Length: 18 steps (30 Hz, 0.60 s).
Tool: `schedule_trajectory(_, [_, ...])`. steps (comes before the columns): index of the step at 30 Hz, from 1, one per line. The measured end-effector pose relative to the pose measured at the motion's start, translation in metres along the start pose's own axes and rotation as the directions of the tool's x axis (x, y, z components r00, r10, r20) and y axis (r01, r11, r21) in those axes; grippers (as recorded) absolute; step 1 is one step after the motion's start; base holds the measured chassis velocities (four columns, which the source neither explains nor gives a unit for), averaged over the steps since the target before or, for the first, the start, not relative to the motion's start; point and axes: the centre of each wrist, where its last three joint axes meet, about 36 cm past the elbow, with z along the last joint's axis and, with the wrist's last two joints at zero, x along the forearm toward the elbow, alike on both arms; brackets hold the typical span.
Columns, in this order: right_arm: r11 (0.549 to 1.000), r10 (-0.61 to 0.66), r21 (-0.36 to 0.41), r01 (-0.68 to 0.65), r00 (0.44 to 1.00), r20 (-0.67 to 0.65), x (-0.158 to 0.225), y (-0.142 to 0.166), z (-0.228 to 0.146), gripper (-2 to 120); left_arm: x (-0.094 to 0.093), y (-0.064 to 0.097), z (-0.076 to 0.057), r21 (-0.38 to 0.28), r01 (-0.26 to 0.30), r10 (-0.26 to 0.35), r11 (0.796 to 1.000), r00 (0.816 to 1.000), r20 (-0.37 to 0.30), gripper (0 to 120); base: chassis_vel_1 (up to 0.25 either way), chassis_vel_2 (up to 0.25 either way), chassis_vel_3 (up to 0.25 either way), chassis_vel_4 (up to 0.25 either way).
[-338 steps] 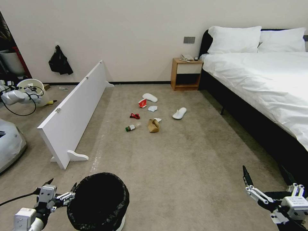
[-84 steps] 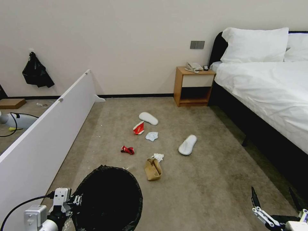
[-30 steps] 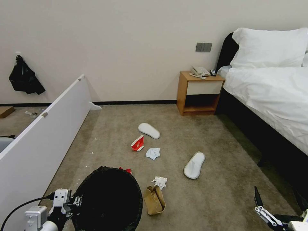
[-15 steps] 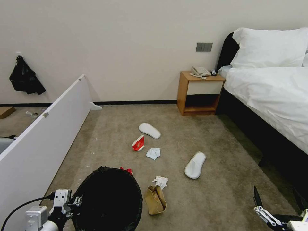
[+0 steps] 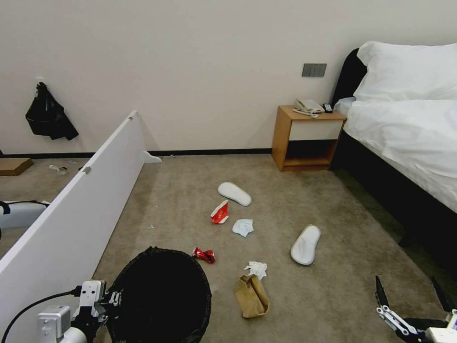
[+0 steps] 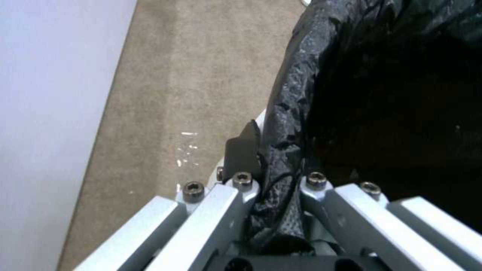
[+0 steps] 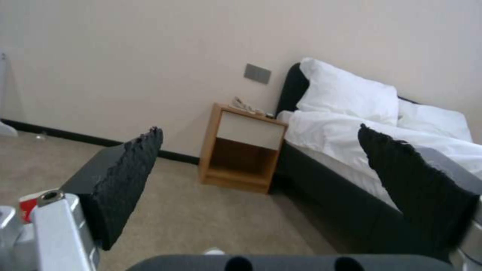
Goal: Pick up the trash bin, then pick up the garbage from the floor and place it into the trash bin.
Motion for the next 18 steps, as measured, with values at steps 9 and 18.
schedule_trajectory(9, [0.999,0.006,-0.033,-0.006,1.0,-0.017,-0.001,0.003,0.001,100,0.0,0.0,0.001,0.002,0.0,0.0,1.0,1.0,-0.001,3,0.004,0.003,-0.005,-0.009])
schedule_trajectory(18, [0.958,0.054,-0.236,-0.161,0.913,-0.404,-0.051,0.013,-0.013,100,0.001,-0.001,0.004,0.007,0.011,-0.011,1.0,1.0,-0.011,3,0.0,0.0,0.0,0.0])
